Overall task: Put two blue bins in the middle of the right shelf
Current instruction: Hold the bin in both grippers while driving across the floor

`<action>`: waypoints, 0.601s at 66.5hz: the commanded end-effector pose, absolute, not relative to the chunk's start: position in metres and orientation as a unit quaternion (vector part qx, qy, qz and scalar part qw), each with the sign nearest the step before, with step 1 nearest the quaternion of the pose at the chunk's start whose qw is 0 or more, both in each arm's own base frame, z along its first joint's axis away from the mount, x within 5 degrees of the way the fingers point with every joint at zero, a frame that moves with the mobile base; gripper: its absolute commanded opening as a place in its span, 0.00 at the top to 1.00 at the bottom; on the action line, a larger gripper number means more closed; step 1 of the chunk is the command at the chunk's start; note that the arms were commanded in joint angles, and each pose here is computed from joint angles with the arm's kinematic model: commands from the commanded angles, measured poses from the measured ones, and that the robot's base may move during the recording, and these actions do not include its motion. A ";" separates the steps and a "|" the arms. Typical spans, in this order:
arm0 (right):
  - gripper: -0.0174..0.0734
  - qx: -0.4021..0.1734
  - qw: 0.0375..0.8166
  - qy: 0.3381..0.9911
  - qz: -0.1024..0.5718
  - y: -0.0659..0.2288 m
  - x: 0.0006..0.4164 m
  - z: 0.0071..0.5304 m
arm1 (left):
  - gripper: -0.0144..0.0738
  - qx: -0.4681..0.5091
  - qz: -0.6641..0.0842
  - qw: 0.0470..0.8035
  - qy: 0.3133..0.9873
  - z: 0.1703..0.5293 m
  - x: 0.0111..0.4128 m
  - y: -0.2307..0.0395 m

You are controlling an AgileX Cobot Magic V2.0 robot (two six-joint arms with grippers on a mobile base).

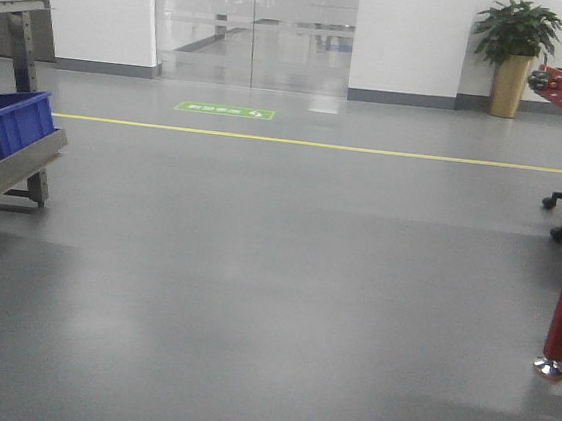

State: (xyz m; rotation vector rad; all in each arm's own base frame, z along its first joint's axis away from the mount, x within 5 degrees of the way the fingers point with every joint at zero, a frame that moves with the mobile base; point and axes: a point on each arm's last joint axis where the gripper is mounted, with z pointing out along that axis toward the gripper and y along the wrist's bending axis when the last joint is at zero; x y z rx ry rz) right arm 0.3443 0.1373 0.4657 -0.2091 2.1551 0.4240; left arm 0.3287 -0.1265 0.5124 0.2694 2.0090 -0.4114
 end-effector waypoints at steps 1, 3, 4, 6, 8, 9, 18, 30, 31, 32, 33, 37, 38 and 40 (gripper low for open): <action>0.98 -0.079 0.502 0.833 0.217 0.145 0.342 0.484 | 0.96 0.122 -0.255 0.525 0.803 0.530 0.312 -0.142; 0.98 -0.079 0.502 0.833 0.217 0.145 0.342 0.484 | 0.96 0.122 -0.255 0.525 0.803 0.530 0.312 -0.142; 0.98 -0.079 0.502 0.833 0.217 0.145 0.342 0.484 | 0.96 0.122 -0.255 0.525 0.803 0.530 0.312 -0.142; 0.98 -0.079 0.502 0.833 0.217 0.145 0.342 0.484 | 0.96 0.122 -0.255 0.525 0.803 0.530 0.312 -0.142; 0.98 -0.079 0.502 0.833 0.217 0.145 0.342 0.484 | 0.96 0.122 -0.255 0.525 0.803 0.530 0.312 -0.142; 0.98 -0.079 0.502 0.833 0.217 0.145 0.342 0.484 | 0.96 0.122 -0.255 0.525 0.803 0.530 0.312 -0.142; 0.98 -0.079 0.502 0.833 0.217 0.145 0.342 0.484 | 0.96 0.122 -0.255 0.525 0.803 0.530 0.312 -0.142; 0.98 -0.079 0.502 0.833 0.217 0.145 0.342 0.484 | 0.96 0.122 -0.254 0.524 0.804 0.529 0.313 -0.142; 0.98 -0.079 0.502 0.833 0.217 0.145 0.342 0.484 | 0.96 0.122 -0.254 0.524 0.804 0.529 0.313 -0.142; 0.98 -0.079 0.503 0.833 0.217 0.145 0.342 0.484 | 0.96 0.122 -0.254 0.524 0.804 0.529 0.313 -0.142; 0.98 -0.079 0.503 0.833 0.217 0.145 0.342 0.484 | 0.96 0.122 -0.254 0.524 0.804 0.529 0.313 -0.142; 0.98 -0.079 0.503 0.833 0.217 0.145 0.342 0.484 | 0.96 0.122 -0.254 0.523 0.804 0.529 0.314 -0.142; 0.98 -0.079 0.503 0.833 0.217 0.145 0.342 0.484 | 0.96 0.122 -0.254 0.523 0.804 0.529 0.314 -0.142; 0.98 -0.079 0.503 0.833 0.217 0.145 0.342 0.484 | 0.96 0.122 -0.254 0.523 0.804 0.529 0.314 -0.142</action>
